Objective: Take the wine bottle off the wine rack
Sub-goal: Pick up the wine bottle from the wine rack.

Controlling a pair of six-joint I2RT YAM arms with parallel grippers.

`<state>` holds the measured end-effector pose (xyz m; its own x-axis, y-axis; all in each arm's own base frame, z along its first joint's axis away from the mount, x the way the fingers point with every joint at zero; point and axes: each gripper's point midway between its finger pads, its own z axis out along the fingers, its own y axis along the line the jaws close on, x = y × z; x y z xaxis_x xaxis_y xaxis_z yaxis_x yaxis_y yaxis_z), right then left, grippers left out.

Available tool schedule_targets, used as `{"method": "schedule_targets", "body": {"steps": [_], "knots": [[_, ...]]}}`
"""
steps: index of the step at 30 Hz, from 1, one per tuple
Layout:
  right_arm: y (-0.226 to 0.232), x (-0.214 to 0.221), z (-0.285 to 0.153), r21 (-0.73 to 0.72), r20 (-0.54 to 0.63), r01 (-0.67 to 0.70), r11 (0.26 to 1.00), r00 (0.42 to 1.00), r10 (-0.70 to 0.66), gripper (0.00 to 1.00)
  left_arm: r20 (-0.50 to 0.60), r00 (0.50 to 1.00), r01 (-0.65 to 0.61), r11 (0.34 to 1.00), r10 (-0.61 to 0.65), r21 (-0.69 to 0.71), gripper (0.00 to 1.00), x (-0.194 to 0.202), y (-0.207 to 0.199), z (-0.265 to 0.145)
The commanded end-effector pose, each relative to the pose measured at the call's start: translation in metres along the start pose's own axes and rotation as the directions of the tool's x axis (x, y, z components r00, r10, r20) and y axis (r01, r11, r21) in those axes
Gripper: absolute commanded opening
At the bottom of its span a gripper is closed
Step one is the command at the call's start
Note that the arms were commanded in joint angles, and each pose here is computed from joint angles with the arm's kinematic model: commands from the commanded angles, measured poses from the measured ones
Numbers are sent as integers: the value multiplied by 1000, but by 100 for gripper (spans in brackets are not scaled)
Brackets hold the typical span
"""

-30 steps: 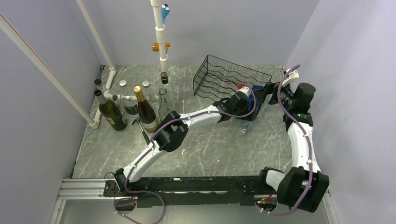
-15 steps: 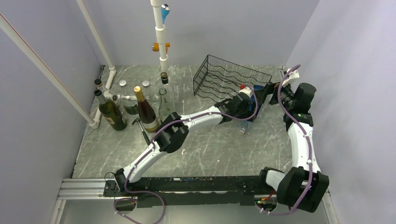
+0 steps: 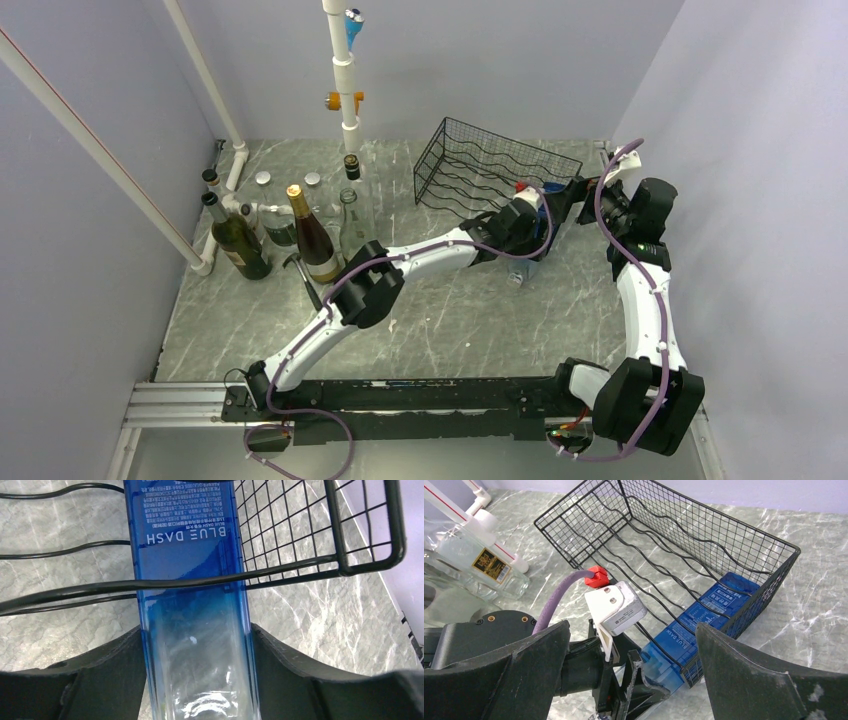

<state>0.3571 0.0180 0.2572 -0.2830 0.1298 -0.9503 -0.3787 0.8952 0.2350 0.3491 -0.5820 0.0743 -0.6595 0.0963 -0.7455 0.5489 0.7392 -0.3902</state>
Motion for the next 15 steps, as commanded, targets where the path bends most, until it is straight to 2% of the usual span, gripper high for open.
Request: {"method": "schedule_targets", "body": {"steps": [1, 6, 11, 15], "knots": [[10, -11, -2, -36, 41, 39, 999, 998, -37, 100, -19, 998, -65, 998, 65, -13, 64, 9, 0, -1], [9, -11, -2, -35, 41, 39, 999, 998, -37, 100, 9, 997, -72, 997, 72, -25, 31, -2, 0, -12], [10, -11, -2, -38, 41, 38, 999, 998, -37, 100, 71, 992, -101, 995, 102, -16, 3, -18, 0, -37], [10, -11, -2, -38, 42, 40, 998, 998, -38, 100, 114, 985, -129, 992, 127, 8, 0, -30, -5, -58]]}}
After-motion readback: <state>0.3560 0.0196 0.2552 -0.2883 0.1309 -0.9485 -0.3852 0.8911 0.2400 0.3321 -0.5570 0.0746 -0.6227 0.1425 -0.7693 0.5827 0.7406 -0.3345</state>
